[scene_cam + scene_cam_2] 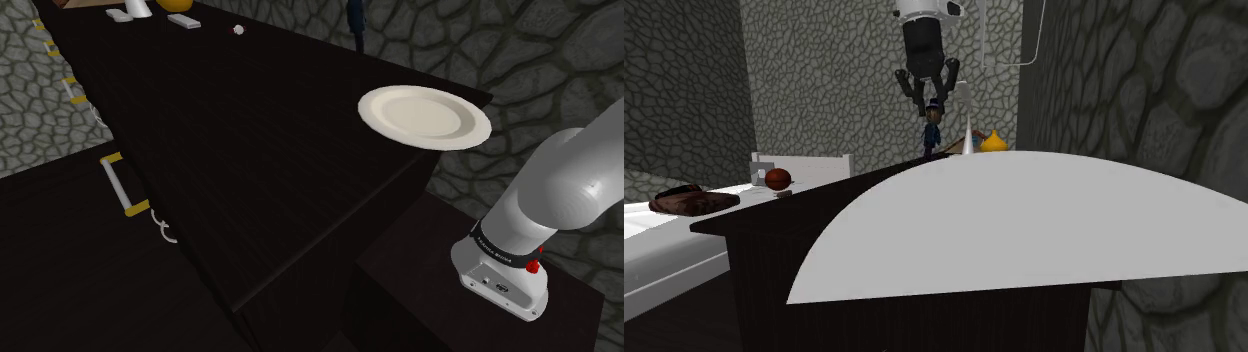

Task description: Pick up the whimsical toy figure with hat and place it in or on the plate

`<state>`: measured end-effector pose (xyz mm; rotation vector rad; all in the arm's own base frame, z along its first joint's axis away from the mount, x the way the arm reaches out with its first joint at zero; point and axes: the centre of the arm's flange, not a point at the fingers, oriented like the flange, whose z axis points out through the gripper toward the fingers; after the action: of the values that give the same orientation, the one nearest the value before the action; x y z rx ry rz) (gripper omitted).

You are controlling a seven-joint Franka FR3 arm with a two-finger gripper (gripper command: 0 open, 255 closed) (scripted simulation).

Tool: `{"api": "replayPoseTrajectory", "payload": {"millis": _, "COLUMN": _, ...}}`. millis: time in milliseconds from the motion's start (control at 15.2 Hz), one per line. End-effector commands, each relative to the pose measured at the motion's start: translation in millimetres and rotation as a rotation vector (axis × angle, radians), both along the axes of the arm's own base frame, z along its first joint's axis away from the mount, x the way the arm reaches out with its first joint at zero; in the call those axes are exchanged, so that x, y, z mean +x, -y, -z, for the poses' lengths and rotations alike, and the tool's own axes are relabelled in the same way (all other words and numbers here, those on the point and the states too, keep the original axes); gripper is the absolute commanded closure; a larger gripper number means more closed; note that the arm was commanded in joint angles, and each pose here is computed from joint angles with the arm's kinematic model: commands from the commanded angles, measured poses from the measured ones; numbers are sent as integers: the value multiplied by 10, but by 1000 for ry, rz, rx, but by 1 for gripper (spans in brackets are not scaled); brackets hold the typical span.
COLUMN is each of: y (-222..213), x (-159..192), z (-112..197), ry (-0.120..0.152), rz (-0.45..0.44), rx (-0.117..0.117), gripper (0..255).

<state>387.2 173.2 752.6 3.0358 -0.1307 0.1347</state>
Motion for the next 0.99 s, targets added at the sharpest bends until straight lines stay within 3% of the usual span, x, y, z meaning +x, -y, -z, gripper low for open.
{"api": "replayPoseTrajectory", "payload": {"millis": 0, "y": 41, "x": -272, "z": -61, "ry": 0, "rz": 0, "rx": 0, "gripper": 255}}
{"api": "replayPoseTrajectory", "payload": {"millis": 726, "y": 491, "x": -1677, "z": -341, "ry": 0, "rz": 0, "rx": 0, "gripper": 255}}
{"api": "replayPoseTrajectory", "payload": {"millis": 924, "y": 491, "x": -1677, "z": -182, "ry": 0, "rz": 0, "rx": 0, "gripper": 255}}
